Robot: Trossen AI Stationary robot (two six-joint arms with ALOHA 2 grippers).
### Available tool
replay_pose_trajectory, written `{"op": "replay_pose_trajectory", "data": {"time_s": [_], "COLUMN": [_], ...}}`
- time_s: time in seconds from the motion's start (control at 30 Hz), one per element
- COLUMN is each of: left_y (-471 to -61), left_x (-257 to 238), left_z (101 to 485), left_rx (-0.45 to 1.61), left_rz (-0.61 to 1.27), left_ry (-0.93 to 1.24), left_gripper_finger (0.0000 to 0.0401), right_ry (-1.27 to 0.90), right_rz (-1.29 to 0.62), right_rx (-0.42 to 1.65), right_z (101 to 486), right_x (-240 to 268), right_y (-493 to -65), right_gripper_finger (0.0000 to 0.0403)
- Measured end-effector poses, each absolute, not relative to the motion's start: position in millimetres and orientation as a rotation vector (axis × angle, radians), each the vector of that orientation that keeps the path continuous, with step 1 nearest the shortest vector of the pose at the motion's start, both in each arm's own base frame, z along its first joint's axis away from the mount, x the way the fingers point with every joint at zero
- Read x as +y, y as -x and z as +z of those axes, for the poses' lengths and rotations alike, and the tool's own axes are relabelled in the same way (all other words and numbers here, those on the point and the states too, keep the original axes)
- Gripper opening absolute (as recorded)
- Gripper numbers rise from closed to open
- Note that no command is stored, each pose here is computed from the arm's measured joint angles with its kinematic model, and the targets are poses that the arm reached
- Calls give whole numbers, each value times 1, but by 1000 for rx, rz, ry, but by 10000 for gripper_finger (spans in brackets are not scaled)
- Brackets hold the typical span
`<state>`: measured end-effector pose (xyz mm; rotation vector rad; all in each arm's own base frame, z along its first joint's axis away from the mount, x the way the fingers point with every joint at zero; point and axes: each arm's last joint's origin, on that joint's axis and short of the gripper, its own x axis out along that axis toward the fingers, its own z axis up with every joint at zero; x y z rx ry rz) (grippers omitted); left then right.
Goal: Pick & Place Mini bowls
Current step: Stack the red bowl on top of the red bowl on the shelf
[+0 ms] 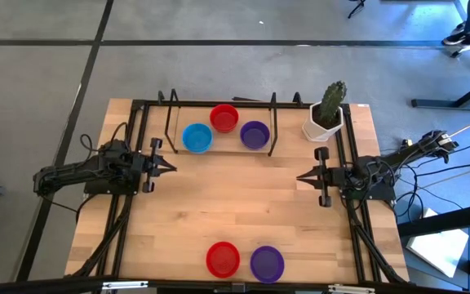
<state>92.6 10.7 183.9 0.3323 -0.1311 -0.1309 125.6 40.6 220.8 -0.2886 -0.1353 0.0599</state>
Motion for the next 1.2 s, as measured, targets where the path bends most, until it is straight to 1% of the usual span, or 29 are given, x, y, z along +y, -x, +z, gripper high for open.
{"op": "replay_pose_trajectory", "data": {"time_s": [0.2,0.37,0.43,0.53,0.57,0.67,0.8,0.93,1.0,1.07,1.2], "left_y": [-93,-93,-93,-93,-93,-93,-93,-93,-93,-93,-93], "left_x": [11,11,11,11,11,11,11,11,11,11,11], "left_z": [183,183,183,183,183,183,183,183,183,183,183], "left_rx": [-120,-123,-124,-124,-125,-125,-124,-122,-122,-122,-121], "left_rz": [-133,-132,-131,-131,-131,-131,-132,-134,-134,-134,-134], "left_ry": [-308,-329,-338,-340,-340,-340,-328,-292,-291,-289,-297], "left_gripper_finger": [2,8,10,9,8,4,2,7,9,10,8], "right_ry": [288,289,293,223,211,183,177,214,268,321,384], "right_rz": [64,63,36,-5,16,164,206,231,255,280,307], "right_rx": [-115,-104,-95,-76,-55,14,109,221,289,314,404], "right_z": [219,218,217,216,217,222,231,236,239,245,245], "right_x": [41,41,40,39,40,49,63,84,97,112,138], "right_y": [-126,-126,-126,-128,-129,-140,-168,-210,-232,-256,-301], "right_gripper_finger": [18,18,18,18,18,18,18,18,18,18,18]}}
